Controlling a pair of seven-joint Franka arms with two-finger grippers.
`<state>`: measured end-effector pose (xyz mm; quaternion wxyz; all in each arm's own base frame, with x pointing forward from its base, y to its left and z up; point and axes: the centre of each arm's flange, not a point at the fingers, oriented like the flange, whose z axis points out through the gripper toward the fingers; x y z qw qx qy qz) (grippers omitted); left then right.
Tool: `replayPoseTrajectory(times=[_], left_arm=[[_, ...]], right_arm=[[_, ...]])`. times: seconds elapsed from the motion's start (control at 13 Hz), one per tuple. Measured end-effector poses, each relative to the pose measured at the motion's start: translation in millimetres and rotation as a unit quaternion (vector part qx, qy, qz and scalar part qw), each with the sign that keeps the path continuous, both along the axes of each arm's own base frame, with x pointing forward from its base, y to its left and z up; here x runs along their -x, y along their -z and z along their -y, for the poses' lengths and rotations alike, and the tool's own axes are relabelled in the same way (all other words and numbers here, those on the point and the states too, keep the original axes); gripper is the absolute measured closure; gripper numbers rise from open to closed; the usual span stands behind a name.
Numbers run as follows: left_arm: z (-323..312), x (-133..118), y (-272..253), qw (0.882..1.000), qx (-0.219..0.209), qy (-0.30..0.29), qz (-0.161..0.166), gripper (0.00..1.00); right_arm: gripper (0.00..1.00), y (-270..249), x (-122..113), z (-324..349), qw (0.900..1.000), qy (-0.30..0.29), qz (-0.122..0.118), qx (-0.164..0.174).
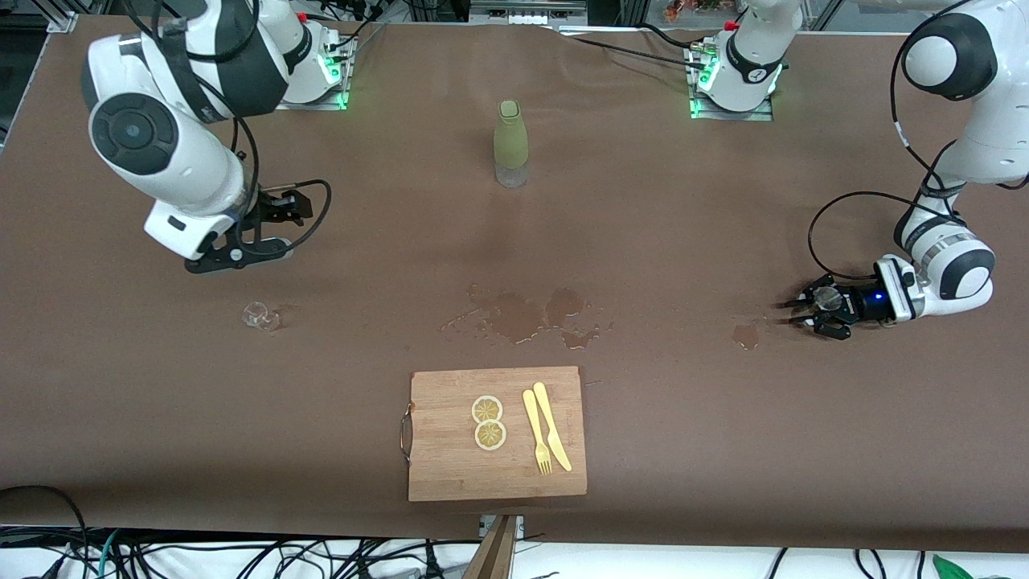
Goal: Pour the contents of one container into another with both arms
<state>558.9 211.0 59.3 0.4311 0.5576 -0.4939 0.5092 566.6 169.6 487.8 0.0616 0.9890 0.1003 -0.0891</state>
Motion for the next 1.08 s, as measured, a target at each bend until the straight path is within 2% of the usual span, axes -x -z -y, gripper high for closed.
replayPoseTrajectory(times=[0.15, 0.39, 0.62, 1.08], left_arm=[[0, 0, 0, 1.000, 0.000, 0.000, 0.000, 0.33], [0, 0, -1, 1.000, 0.000, 0.000, -0.003, 0.01], [-2, -2, -4, 1.000, 0.000, -0.002, -0.013, 0.00], [-24, 0, -32, 0.996, -0.048, 0.028, -0.065, 0.00]], right_arm=[[0.00, -26, -6, 20, 1.000, 0.029, 0.007, 0.004], [0.00, -66, -10, 85, 0.995, 0.094, 0.017, 0.000], [0.00, -92, -4, 151, 0.987, 0.159, 0.025, -0.019], [0.00, -104, -3, 176, 0.983, 0.176, 0.043, -0.027]])
